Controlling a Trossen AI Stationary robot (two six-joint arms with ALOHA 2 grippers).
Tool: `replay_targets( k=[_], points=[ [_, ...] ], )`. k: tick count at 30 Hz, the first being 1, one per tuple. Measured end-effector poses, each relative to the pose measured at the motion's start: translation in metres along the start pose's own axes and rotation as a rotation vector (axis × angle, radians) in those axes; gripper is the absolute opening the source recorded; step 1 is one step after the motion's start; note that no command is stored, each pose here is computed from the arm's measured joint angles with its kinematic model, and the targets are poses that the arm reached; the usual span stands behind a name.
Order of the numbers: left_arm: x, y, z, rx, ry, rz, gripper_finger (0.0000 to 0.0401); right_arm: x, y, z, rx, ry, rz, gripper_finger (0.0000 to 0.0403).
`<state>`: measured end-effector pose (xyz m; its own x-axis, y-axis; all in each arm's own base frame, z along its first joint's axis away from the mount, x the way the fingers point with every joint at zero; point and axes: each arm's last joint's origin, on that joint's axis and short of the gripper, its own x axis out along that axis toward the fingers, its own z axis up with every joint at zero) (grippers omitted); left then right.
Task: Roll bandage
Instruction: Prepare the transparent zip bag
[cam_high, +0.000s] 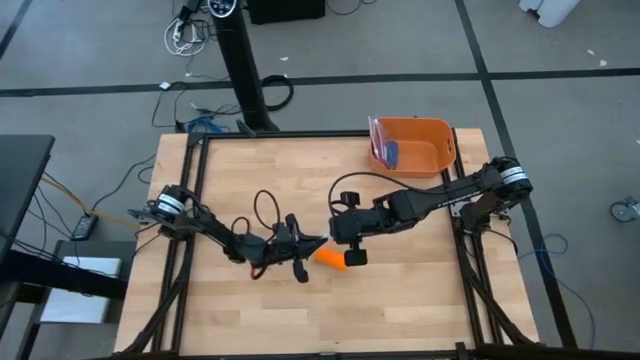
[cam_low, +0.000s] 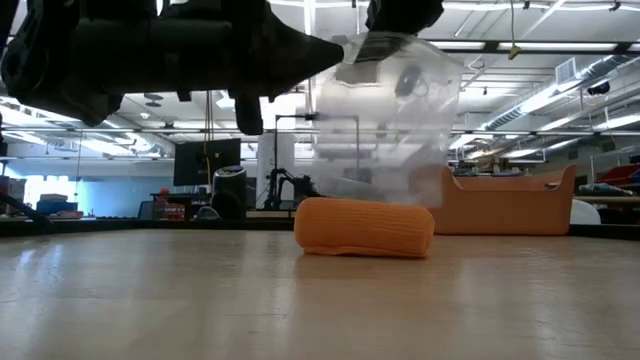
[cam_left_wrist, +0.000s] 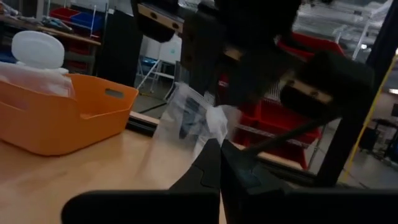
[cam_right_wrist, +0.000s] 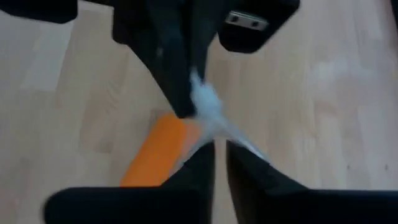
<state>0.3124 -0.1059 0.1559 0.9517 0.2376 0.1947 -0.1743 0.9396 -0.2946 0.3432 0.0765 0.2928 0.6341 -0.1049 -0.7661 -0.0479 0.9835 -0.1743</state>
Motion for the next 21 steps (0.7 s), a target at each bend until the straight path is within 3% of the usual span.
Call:
replay_targets(
  k=[3,11,15,21],
  points=[
    [-0.001,-0.001,-0.001,0.001,0.001,0.007,0.0000,0.000,0.001,-0.002,0.033,0.018,-0.002,0.0006],
    [-0.002,-0.003,-0.001,-0.003,-0.005,0.023,0.0000,0.004,0.001,-0.009,0.105,0.063,0.048,0.0013],
    [-0.002,-0.003,-0.001,-0.004,-0.006,0.026,0.0000,0.014,0.000,-0.014,0.160,0.044,0.050,0.0035],
    [0.003,-0.006,0.002,-0.012,-0.019,0.042,0.0000,0.031,-0.005,-0.026,0.252,0.028,0.043,0.0098]
  ],
)
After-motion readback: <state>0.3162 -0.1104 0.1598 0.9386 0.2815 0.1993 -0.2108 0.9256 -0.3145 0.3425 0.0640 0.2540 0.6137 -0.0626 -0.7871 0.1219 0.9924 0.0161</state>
